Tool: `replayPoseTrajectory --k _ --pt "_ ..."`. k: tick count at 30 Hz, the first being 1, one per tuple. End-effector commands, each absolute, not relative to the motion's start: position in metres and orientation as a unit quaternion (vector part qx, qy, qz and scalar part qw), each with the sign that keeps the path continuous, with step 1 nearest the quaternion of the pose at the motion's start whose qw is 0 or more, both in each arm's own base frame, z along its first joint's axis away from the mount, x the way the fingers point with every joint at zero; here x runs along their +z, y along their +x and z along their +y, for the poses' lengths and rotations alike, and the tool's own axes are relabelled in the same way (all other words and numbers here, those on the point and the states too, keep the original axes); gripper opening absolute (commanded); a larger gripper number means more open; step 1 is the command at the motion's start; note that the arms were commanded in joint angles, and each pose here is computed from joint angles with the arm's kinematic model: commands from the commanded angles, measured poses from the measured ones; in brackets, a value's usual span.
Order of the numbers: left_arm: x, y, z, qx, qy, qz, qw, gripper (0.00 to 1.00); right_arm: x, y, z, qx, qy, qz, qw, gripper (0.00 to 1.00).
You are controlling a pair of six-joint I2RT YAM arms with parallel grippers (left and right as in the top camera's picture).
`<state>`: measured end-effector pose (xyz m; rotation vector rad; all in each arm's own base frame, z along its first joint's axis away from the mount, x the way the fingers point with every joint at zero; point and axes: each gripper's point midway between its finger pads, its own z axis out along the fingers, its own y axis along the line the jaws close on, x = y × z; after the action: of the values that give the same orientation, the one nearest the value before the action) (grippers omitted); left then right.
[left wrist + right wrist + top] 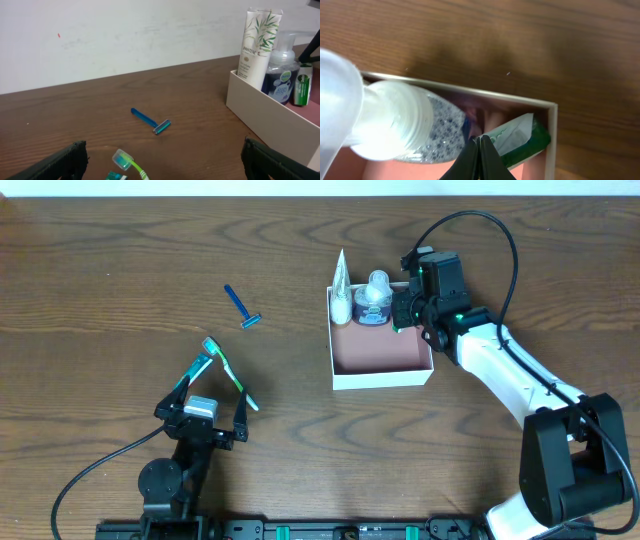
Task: Pack container
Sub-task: 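Open the right gripper and lift it away to the right, then move the left gripper to the teal Colgate toothpaste tube and grasp it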
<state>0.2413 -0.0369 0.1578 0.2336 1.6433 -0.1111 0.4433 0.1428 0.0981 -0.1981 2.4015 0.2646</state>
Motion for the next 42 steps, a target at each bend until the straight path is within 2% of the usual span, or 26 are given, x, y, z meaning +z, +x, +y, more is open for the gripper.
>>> replayPoseTrajectory --k 1,7,9,12,17,21,28,38,42 --pt "0.141 0.241 -0.037 -0.056 0.102 0.747 0.654 0.98 0.132 0.446 0.145 0.120 -0.078 0.915 0.377 0.05" --pt "0.141 0.241 -0.037 -0.056 0.102 0.747 0.654 0.98 0.188 0.433 0.136 0.123 -0.073 0.899 0.413 0.13" --pt "0.141 0.241 -0.037 -0.056 0.101 0.747 0.654 0.98 0.207 0.425 0.123 0.113 -0.054 0.895 0.427 0.18" --pt "0.141 0.241 -0.037 -0.056 0.102 0.747 0.654 0.98 0.229 0.413 0.099 0.081 -0.027 0.893 0.443 0.38" --pt "0.141 0.241 -0.037 -0.056 0.102 0.747 0.654 0.98 0.250 0.393 0.039 0.020 0.077 0.888 0.452 0.68" --pt "0.141 0.241 -0.037 -0.056 0.102 0.747 0.654 0.98 0.249 0.381 -0.004 -0.002 0.171 0.881 0.441 0.99" --pt "0.141 0.241 -0.037 -0.056 0.102 0.747 0.654 0.98 0.240 0.374 -0.050 -0.030 0.238 0.874 0.423 0.99" --pt "0.143 0.241 -0.037 -0.056 0.101 0.744 0.658 0.98 0.232 0.356 -0.085 -0.091 0.262 0.875 0.396 0.99" --pt "0.146 0.240 -0.039 -0.103 0.054 0.749 0.652 0.98 0.226 0.351 -0.087 -0.089 0.264 0.882 0.381 0.99"
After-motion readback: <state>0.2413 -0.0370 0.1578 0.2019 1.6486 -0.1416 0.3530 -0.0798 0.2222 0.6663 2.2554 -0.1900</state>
